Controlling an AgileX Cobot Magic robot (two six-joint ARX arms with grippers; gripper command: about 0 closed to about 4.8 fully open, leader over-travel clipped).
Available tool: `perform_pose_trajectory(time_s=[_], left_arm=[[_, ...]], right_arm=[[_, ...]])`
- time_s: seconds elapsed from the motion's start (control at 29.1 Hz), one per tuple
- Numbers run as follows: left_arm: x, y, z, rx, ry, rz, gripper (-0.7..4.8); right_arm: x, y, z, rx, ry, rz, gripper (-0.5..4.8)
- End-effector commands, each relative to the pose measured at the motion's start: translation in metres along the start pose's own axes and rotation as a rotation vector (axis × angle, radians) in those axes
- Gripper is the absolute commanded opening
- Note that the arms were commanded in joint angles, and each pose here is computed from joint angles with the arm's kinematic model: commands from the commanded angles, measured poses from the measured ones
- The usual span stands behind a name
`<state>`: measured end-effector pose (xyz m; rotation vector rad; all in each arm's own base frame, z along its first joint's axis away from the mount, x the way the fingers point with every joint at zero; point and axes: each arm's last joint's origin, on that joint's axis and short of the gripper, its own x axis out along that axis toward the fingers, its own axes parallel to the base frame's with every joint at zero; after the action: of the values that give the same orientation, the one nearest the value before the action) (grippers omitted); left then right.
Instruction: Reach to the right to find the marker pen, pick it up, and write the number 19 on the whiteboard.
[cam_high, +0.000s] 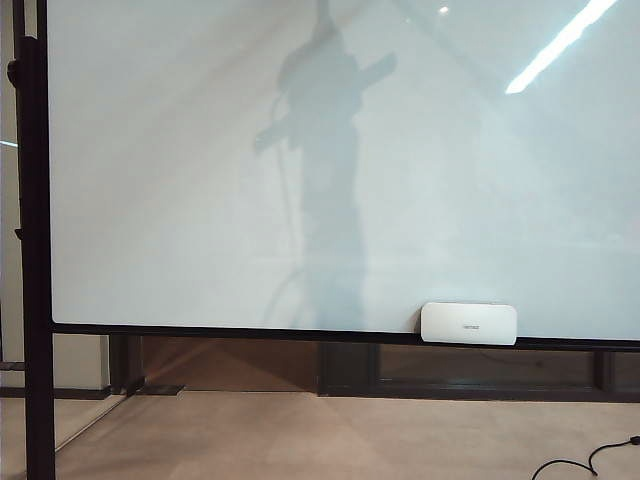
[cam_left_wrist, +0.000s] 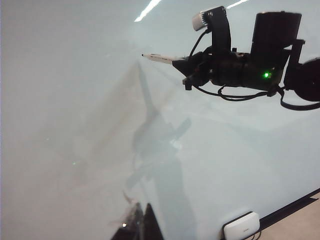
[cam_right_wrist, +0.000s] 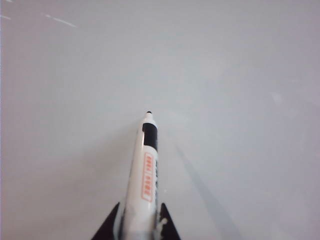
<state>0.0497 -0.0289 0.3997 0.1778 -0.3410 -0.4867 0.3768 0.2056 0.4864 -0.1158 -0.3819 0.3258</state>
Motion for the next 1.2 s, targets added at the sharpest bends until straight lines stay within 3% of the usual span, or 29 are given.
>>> perform_pose_trajectory(time_s=[0.03, 0.52, 1.2], left_arm=[[0.000, 0.001, 0.000, 0.004, -0.002, 0.014, -0.05], [0.000, 0.001, 0.000, 0.031, 0.002, 0.033, -0.05], [-0.001, 0.002, 0.003, 0.054, -0.023, 0.041, -0.05]], right_arm=[[0.002, -0.002, -0.001, -0.001, -0.021, -0.012, -0.02], [0.009, 0.002, -0.025, -0.018, 0.091, -0.036, -0.02], [0.012, 0.016, -0.089, -0.061, 0.459, -0.008, -0.03]])
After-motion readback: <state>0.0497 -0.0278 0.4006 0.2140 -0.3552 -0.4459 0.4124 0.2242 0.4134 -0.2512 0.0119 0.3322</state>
